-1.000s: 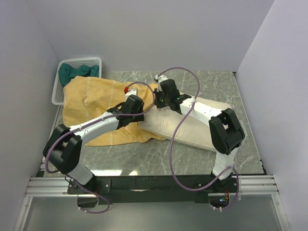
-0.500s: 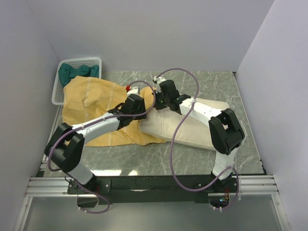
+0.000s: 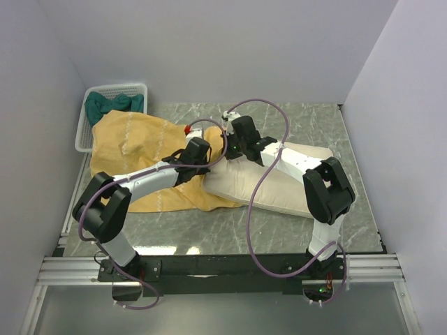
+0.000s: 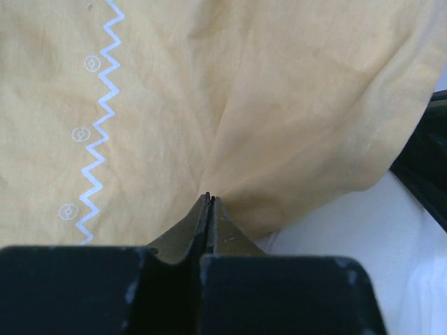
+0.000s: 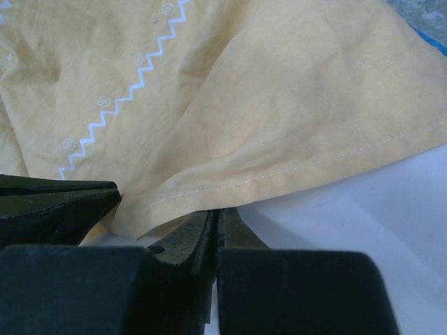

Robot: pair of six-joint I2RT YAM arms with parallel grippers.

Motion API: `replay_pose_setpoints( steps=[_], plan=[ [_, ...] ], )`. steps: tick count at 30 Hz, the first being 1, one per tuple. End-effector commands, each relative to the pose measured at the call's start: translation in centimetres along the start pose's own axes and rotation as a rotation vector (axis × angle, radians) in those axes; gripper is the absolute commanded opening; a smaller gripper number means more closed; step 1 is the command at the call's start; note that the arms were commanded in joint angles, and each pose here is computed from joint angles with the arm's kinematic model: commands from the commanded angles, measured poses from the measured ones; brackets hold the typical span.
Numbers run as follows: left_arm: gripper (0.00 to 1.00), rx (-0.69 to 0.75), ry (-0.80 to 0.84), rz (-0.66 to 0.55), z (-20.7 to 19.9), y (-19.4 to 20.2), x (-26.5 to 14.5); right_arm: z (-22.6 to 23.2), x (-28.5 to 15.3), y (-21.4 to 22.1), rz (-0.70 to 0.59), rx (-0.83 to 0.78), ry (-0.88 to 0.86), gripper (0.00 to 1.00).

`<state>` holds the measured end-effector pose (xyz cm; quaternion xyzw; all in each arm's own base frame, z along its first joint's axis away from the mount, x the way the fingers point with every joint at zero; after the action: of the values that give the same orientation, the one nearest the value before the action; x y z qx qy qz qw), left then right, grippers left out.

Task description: Put the pillow into the pillowcase

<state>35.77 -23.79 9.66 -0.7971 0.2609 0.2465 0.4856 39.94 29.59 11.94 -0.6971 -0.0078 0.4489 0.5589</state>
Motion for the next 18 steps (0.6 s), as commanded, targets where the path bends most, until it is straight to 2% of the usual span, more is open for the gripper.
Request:
replay_pose_setpoints(
  steps=[1, 3, 5, 6, 7, 8, 10, 12, 18],
  plan=[
    [0.01, -0.014, 0.004, -0.03, -0.1, -1.0, -1.3, 0.2, -0.8, -3.3, -0.087, 0.002, -0.008, 0.0],
    [0.01, -0.024, 0.034, -0.046, -0.5, -1.8, -2.6, 0.2, -0.7, -3.3, -0.087, -0.002, -0.014, 0.0],
    [0.22, -0.023, 0.046, -0.033, -0.2, -1.5, -3.2, 0.4, -0.7, -3.2, -0.083, -0.007, -0.021, 0.0],
    [0.35, -0.032, 0.061, -0.037, -0.4, -1.8, -3.9, 0.4, -0.6, -3.1, -0.078, -0.008, -0.022, 0.0],
    [0.52, -0.032, 0.058, -0.022, 0.1, -1.1, -4.0, 0.4, -0.7, -3.2, -0.08, -0.007, -0.022, 0.0],
    [0.56, -0.041, 0.055, -0.021, 0.4, -1.0, -4.3, 0.4, -0.7, -3.2, -0.081, -0.011, -0.024, 0.0],
    [0.61, -0.063, 0.044, -0.027, 1.5, -0.4, -4.9, 0.5, -0.8, -3.2, -0.081, -0.013, -0.03, 0.0],
    [0.61, -0.08, 0.064, -0.042, 1.7, -0.5, -5.6, 0.5, -0.7, -3.1, -0.077, -0.013, -0.033, 0.0],
    [0.48, -0.094, 0.018, -0.014, 3.4, 1.1, -4.5, 0.6, -0.6, -3.0, -0.069, -0.017, -0.045, 0.0]
  ],
)
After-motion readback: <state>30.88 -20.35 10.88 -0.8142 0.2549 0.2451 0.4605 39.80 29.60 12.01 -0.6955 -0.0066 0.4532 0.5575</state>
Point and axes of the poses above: each gripper's point midway between its finger pads, its own x axis out along the fingers, its own z axis along the line the jaws close on, y = z × x, the point moved 1 cm from there along -x, back along the fingers, and after that the axes turned 14 degrees about -x, right-handed, at the moved point
